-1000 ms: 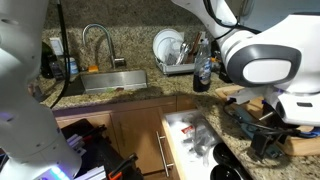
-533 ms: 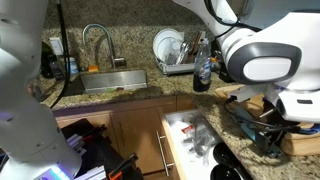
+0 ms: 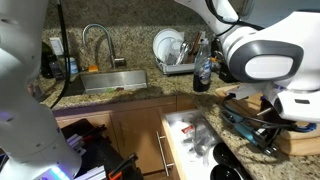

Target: Slide the light blue can opener into the open drawer.

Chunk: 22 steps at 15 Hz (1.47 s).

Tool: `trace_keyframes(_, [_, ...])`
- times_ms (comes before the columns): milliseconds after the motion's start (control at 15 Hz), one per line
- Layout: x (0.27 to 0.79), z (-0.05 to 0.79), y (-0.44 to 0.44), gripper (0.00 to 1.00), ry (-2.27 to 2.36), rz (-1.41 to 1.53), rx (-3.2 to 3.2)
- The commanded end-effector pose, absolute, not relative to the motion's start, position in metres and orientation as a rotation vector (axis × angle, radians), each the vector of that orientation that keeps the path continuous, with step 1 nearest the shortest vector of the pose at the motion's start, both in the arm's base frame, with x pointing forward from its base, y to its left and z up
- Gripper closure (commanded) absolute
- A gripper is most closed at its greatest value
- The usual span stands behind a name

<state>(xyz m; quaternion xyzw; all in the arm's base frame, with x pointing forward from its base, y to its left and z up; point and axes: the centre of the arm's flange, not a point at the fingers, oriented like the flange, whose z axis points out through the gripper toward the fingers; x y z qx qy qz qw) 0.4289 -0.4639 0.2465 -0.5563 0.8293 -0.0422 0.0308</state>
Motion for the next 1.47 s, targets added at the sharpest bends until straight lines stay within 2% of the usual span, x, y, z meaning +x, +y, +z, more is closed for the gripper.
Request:
trace_keyframes(0, [0.434,0.242,-0.437,0.94,2.506,0.154,-1.807])
trace_keyframes(733, [0.416,0.227,-0.423,0.94,2.627,0.501,-1.999])
trace_keyframes(800, [0.416,0.227,-0.424,0.79,2.642,0.476,-2.000])
trace_keyframes(867, [0.417,0.227,-0.424,0.53,2.654,0.393,-2.021])
trace_keyframes(933, [0.419,0.228,-0.424,0.78,2.625,0.446,-2.001])
trace_keyframes(1000, [0.420,0.228,-0.425,0.75,2.633,0.430,-2.006])
trace_keyframes(1067, [0.420,0.228,-0.426,0.43,2.634,0.424,-2.008])
trace_keyframes(1400, [0.442,0.271,-0.399,0.10,2.550,-0.042,-2.222])
